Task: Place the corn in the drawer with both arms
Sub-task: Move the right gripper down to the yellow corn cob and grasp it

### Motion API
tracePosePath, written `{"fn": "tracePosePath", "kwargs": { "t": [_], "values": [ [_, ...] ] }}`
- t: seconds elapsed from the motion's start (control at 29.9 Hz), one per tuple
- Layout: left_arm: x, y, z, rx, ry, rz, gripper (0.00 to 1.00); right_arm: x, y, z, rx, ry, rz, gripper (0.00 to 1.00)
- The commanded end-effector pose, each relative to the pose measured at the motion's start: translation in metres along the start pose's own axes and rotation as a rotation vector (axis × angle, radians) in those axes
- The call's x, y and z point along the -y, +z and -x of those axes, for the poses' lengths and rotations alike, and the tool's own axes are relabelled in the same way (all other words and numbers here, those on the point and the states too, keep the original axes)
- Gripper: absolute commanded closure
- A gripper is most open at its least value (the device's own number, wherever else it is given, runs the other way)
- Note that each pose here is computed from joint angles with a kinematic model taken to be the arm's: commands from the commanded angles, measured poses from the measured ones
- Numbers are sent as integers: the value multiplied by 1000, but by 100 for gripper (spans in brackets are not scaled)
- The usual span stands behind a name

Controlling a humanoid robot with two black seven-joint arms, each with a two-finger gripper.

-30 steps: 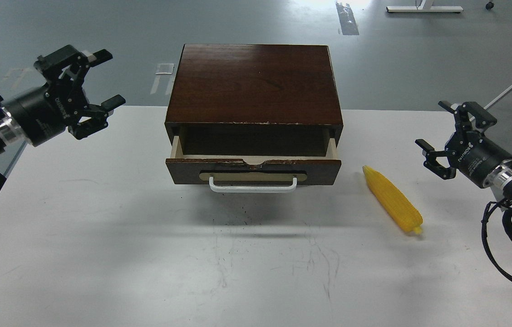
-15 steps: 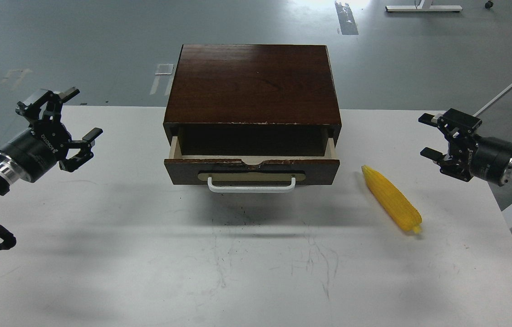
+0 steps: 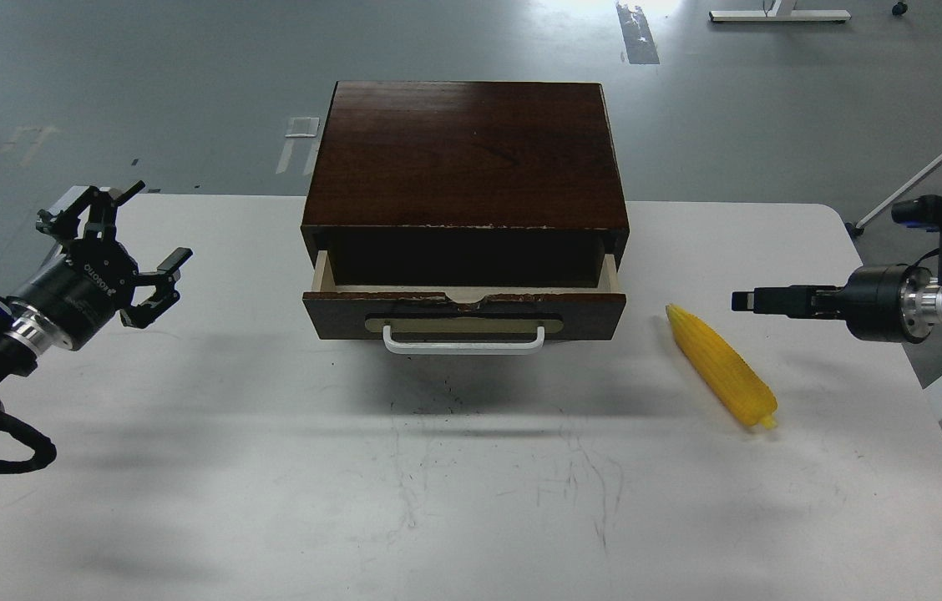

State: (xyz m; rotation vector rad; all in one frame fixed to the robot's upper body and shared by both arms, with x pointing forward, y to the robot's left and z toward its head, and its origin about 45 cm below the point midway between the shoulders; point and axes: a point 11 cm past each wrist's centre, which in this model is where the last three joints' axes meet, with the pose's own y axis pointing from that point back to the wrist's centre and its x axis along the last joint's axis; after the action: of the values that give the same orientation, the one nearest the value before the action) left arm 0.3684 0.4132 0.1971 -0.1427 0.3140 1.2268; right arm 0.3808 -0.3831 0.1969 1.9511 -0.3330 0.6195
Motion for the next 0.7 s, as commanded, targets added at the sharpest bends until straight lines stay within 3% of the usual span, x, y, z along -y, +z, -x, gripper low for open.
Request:
{"fn": "tracePosePath", "kwargs": {
  "t": [0.0,0.4,0.6,0.67],
  "values": [
    [0,0,0,2,0,-2,1,11,-3,6,-79,-42,17,1],
    [-1,2,-2,10,1,-2,1,38,-5,38,-161,-137,26,10],
    [-2,3,-3,14,4,-2,1,38,-2,47,-163,-164,34,44],
    [-3,4,-3,17,4,-3,1,37,-1,48,-162,-165,36,63]
  ]
}}
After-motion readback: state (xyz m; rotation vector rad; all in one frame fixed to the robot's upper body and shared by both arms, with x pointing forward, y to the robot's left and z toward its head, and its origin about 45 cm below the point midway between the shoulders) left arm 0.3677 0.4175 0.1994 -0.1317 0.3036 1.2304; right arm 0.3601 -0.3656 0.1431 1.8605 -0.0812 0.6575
